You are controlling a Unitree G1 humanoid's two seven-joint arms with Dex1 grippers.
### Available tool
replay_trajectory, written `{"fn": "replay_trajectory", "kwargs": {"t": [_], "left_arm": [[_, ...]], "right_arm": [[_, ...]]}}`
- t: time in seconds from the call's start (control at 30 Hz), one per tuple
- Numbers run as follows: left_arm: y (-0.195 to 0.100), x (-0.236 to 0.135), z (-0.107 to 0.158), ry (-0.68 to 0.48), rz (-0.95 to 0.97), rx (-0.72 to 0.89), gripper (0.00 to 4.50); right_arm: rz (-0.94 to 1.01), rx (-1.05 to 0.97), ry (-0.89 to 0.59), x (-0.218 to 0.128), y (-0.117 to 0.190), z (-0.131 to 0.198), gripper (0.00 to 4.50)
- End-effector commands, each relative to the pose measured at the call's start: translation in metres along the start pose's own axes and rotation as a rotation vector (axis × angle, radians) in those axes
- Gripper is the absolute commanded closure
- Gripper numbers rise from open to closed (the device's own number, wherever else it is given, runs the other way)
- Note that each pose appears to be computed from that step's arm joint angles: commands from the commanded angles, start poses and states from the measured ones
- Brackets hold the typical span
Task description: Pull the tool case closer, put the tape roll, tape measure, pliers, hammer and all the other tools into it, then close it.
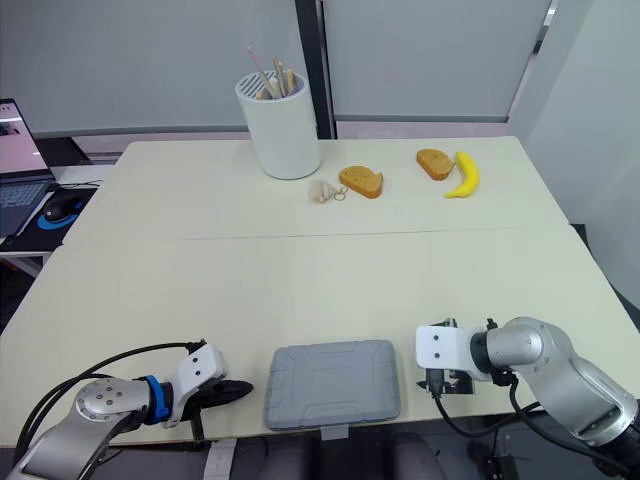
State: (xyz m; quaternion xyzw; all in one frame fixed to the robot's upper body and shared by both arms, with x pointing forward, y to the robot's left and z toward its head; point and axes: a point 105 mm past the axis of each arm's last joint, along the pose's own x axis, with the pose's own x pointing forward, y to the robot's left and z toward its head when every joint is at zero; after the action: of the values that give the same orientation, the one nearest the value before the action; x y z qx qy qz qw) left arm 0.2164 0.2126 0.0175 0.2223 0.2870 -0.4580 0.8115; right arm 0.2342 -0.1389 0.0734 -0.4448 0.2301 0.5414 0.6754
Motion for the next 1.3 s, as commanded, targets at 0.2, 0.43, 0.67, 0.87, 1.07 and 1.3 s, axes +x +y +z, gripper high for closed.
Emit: {"fn": "replay_trajectory", "kwargs": {"t": [0.2,0.43,0.67,0.87,1.07,1.3], "left_arm": [[-0.007,0.019,0.016,-0.035,-0.02,0.03,4.5],[-0.01,0.026,0.026,-0.074,-0.035,0.037,4.5],[-0.009,0.029,0.03,-0.101,-0.037,0.037,4.5],[0.002,0.02,0.018,-0.067,0.005,0.035,4.5],[0.037,-0.032,0.016,-0.085,0.087,0.038,4.5],[0.051,-0.09,0.03,0.0,0.101,0.193,4.5]], "right_arm": [[0.038,-0.041,-0.021,0.021,0.011,0.008,3.18],[0.048,-0.043,-0.05,0.031,0.012,0.017,4.49],[0.042,-0.029,-0.06,0.031,0.01,0.019,4.49],[0.028,-0.025,-0.032,0.026,0.006,0.012,4.49],[-0.045,-0.066,-0.063,-0.008,-0.011,0.008,4.49],[0.033,-0.103,-0.101,-0.071,-0.014,0.005,4.49]]}}
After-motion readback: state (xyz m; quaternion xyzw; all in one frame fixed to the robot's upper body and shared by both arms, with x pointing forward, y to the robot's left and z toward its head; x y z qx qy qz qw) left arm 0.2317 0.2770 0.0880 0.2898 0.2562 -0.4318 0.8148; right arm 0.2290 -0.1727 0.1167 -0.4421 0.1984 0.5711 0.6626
